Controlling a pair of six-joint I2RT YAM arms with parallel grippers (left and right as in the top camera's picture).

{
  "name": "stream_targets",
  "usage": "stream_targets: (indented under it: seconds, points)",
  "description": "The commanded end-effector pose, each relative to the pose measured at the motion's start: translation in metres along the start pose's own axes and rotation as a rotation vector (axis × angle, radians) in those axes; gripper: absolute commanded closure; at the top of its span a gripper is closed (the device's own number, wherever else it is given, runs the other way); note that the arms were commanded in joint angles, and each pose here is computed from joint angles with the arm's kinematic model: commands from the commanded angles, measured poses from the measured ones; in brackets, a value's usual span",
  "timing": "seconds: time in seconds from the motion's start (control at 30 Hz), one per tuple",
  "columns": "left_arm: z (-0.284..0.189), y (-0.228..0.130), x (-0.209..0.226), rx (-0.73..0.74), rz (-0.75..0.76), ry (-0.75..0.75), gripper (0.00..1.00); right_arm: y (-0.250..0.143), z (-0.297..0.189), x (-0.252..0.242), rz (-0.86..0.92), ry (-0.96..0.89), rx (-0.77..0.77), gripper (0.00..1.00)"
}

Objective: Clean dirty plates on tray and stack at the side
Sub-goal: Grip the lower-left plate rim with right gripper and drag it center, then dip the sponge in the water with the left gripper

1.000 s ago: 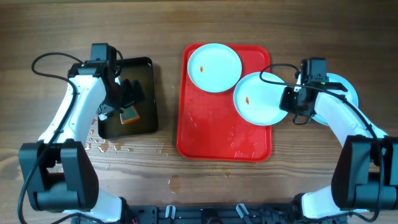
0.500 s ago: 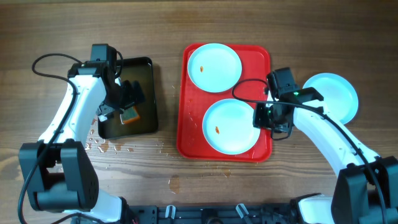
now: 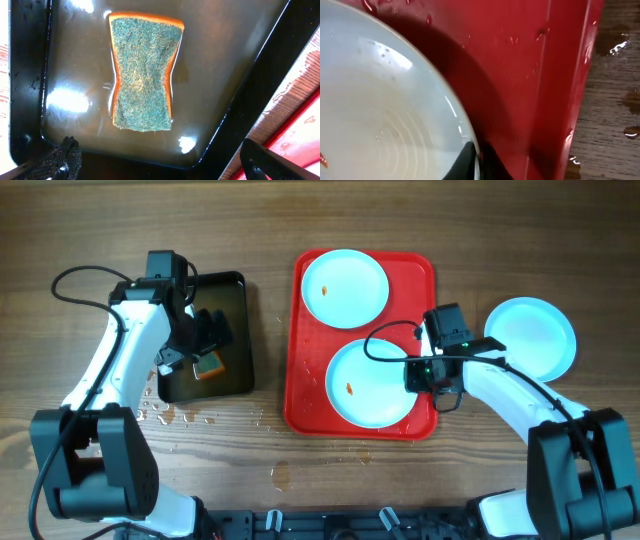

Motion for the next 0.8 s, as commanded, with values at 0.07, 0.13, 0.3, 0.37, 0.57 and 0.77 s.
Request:
stream_targets:
  seconds: [0.07,0.13,0.3,0.37,0.57,0.77]
  points:
    - [0.000,-0.002,0.001,0.008,-0.001,-0.013,0.00,-0.001,0.004,-0.001,0.133,0.007,0.017,0.96]
    - [0.000,-0.002,0.001,0.008,-0.001,-0.013,0.00,-0.010,0.003,0.003,0.210,0.063,0.105,0.87]
    - [0.000,-0.002,0.001,0.007,-0.001,-0.013,0.00,0.004,0.003,-0.010,0.124,-0.093,-0.039,0.70]
    - [0.000,-0.002,0.001,0.008,-0.001,-0.013,0.00,0.012,0.003,-0.003,-0.074,-0.033,-0.082,0.76]
    - [0.000,-0.002,0.001,0.007,-0.001,-0.014,0.00,0.007,0.009,0.011,-0.183,0.081,-0.036,0.84]
    - [0.000,-0.002,0.001,0.007,-0.001,-0.013,0.00,0.005,0.017,0.003,-0.041,0.000,-0.025,0.96]
Point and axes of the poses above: each gripper's point midway between its finger pads, its own z axis out along the fingers, its own x axis along the line the jaws close on, y = z × x, the point moved 10 cm from there along -z, back along the fingers, and after that the axes turned 7 degrees about z, right-handed, at the moved point
